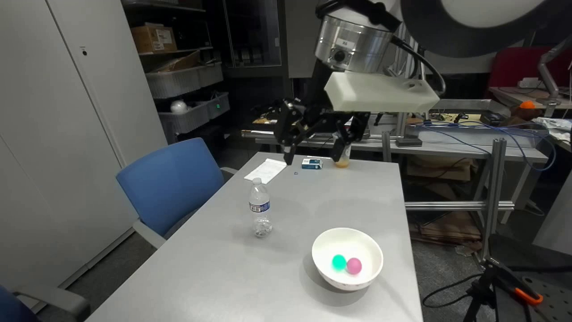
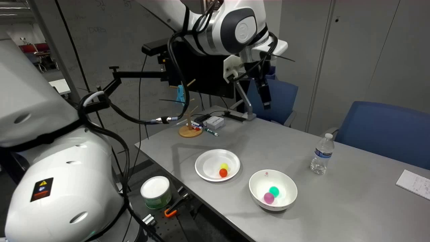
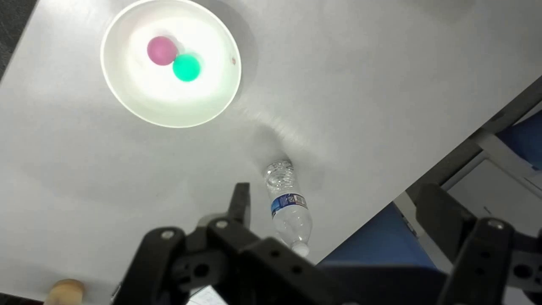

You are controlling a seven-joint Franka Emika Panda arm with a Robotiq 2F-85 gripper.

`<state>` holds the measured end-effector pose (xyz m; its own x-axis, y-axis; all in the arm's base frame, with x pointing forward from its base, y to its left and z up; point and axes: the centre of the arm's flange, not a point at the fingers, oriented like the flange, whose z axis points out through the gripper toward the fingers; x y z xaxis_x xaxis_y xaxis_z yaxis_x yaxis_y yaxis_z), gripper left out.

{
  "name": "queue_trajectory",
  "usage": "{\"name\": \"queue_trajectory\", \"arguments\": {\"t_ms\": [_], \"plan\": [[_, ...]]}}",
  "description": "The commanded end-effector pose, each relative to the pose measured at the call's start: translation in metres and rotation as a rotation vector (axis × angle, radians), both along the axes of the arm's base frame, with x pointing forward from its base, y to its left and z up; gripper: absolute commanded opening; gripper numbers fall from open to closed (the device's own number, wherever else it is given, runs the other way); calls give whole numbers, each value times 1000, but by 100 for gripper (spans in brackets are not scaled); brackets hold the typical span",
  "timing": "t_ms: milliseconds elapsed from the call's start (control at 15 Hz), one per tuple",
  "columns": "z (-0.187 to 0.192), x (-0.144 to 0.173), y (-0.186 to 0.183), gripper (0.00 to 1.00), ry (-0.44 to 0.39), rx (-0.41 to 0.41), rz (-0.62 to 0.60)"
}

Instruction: Take the yellow and orange bowls on the plate and put them in the bowl

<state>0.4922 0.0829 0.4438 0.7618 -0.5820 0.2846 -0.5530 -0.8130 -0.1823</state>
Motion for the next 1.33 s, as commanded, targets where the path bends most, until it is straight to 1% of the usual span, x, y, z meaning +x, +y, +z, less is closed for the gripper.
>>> {"name": "queue_trajectory", "arguments": {"t_ms": [0,267,467,600,667,733,867,1200,1267], "plan": [[-7,33,39,100,37,-45,27],[-49,50,65,100,126,-88,99],[-87,55,65,100,203,-128,137],[-107,50,58,100,236,-161,141],[-112,44,52,100,236,-159,124],[-109,40,53,100,223,-132,137],[-117,41,47,100,237,-137,130],[-117,41,48,100,236,-139,132],[-119,44,50,100,244,-177,136]]}}
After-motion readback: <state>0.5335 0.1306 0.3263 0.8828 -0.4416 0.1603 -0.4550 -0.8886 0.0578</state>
